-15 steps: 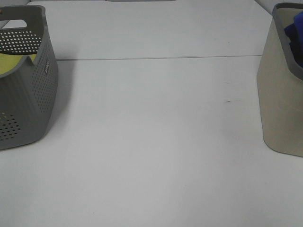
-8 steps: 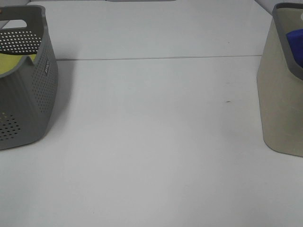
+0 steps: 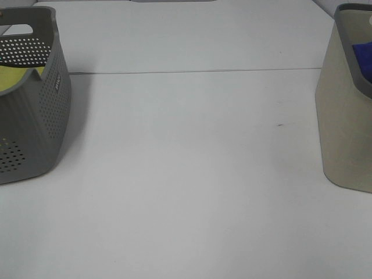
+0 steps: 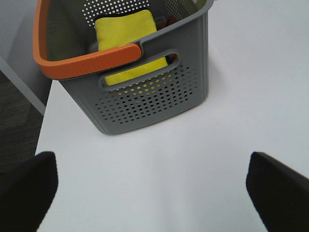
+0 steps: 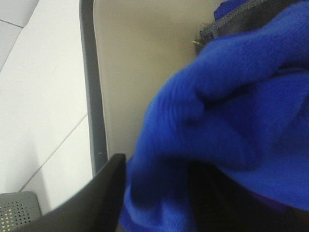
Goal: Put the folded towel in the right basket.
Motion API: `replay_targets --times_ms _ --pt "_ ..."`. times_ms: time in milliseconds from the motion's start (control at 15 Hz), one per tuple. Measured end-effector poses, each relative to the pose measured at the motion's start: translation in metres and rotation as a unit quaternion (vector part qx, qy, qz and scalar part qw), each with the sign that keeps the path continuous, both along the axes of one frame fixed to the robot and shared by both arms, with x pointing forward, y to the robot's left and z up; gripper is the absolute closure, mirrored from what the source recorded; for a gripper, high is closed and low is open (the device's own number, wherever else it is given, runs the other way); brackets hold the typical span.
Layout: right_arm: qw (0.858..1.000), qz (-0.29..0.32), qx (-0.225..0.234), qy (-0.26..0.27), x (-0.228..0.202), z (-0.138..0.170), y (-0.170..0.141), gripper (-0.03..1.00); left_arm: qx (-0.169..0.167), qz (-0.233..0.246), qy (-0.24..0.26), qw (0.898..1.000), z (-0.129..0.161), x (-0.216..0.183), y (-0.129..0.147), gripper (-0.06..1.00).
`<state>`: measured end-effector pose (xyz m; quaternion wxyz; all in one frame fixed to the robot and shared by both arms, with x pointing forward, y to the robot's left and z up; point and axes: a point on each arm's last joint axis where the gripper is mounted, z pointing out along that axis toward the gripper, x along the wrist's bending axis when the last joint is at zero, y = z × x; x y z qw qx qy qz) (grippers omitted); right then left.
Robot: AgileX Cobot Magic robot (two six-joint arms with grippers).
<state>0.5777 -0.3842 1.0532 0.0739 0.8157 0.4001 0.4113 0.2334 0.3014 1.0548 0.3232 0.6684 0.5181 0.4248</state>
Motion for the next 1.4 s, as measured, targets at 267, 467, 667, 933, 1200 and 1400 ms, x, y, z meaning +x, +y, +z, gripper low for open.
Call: replay_targets --times_ms 267,467,667,933,1200,1400 --pt "1.0 0.006 0.006 0.005 -0.001 0.0 0.002 0.18 0.0 0.0 0.0 1.0 0.0 0.0 0.0 -0.04" --pt "0.999 0.026 0.031 0.018 -0.003 -0.001 0.007 0.16 0.0 0.0 0.0 1.0 0.0 0.0 0.0 -0.04" --pt "0.997 0.063 0.028 0.015 -0.012 0.01 0.014 0.16 0.0 0.0 0.0 1.0 0.0 0.0 0.0 -0.04" --pt "0.986 0.145 -0.067 -0.049 -0.048 0.057 0.029 0.16 0.0 0.0 0.0 1.0 0.0 0.0 0.0 -0.04" --pt "0.942 0.189 -0.198 -0.195 -0.139 0.143 0.066 0.16 0.0 0.0 0.0 1.0 0.0 0.0 0.0 -0.04" --pt "0.896 0.249 -0.26 -0.261 -0.194 0.159 0.102 0.16 0.0 0.0 0.0 1.0 0.0 0.0 0.0 -0.04"
